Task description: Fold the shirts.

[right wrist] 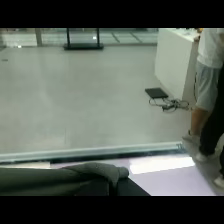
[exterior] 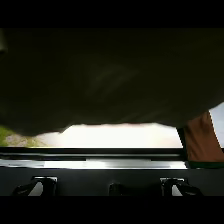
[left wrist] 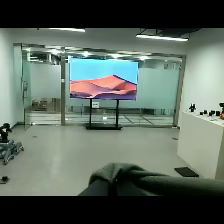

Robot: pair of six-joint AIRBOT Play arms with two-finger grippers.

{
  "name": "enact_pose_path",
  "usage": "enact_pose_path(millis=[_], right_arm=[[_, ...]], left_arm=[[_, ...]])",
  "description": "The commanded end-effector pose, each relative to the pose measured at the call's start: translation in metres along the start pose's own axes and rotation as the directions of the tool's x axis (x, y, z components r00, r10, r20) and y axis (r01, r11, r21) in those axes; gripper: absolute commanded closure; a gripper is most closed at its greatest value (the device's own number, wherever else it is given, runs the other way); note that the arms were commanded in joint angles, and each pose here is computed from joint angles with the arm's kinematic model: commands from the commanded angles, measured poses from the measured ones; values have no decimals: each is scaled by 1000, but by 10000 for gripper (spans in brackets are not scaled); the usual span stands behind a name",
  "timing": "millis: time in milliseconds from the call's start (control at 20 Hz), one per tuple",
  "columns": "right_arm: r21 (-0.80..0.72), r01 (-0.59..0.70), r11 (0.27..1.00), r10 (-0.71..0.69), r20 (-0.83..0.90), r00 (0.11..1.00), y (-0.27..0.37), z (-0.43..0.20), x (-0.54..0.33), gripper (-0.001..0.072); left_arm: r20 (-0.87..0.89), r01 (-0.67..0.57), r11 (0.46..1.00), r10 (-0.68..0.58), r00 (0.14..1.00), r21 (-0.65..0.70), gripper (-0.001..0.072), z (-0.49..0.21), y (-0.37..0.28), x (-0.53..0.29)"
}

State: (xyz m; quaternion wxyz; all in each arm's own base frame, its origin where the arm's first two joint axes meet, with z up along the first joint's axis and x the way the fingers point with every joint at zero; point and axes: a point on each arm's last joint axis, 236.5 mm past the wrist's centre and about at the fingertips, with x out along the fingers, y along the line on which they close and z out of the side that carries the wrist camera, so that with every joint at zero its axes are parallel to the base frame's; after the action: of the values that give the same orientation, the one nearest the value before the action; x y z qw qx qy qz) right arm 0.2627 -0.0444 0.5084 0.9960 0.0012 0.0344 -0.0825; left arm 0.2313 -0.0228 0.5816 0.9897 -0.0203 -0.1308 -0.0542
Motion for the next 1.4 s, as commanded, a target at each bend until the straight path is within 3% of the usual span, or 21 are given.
enact_pose_path(millis=[0, 50, 150, 350, 450, 600, 750, 900, 1000, 1150, 1200, 1350], right_arm=[[35, 3, 999, 11, -395, 918, 2, -97, 41, 674], [34, -12, 999, 28, -548, 836, 5, -140, 59, 674], [40, -27, 999, 48, -753, 657, 9, -224, 108, 675], [194, -10, 981, 181, -899, 398, 38, -396, 208, 675], [276, 33, 961, 242, -888, 392, 52, -457, 258, 675], [461, 148, 875, 343, -806, 483, 75, -503, 318, 674], [518, 165, 840, 356, -754, 552, 78, -511, 344, 674], [471, 109, 875, 358, -783, 508, 78, -508, 329, 674], [375, 49, 926, 334, -872, 357, 73, -514, 286, 674], [187, 40, 981, 188, -982, 2, 38, -532, 197, 675], [162, 43, 986, 164, -985, -53, 33, -539, 184, 675], [205, 96, 974, 212, -975, -71, 44, -560, 178, 675]], left_arm=[[-234, -3, 1000, -2, 972, -21, 676, -66, 16, 29], [-387, 1, 999, -19, 922, -47, 677, -113, 24, 44], [-682, -16, 993, -69, 728, -118, 677, -226, 45, 66], [-930, -51, 978, -176, 323, -203, 676, -453, 66, 90], [-953, -102, 965, -214, 215, -240, 675, -554, 65, 101], [-939, -177, 933, -275, 208, -312, 675, -645, 54, 129], [-916, -217, 914, -273, 294, -343, 675, -671, 51, 155], [-916, -196, 920, -276, 290, -339, 674, -663, 55, 154], [-946, -170, 935, -290, 143, -312, 675, -658, 56, 116], [-967, -109, 978, -195, -162, -179, 675, -652, 80, 42], [-955, -115, 977, -201, -217, -179, 675, -650, 79, 28], [-917, -186, 951, -292, -273, -247, 675, -664, 57, 6]])
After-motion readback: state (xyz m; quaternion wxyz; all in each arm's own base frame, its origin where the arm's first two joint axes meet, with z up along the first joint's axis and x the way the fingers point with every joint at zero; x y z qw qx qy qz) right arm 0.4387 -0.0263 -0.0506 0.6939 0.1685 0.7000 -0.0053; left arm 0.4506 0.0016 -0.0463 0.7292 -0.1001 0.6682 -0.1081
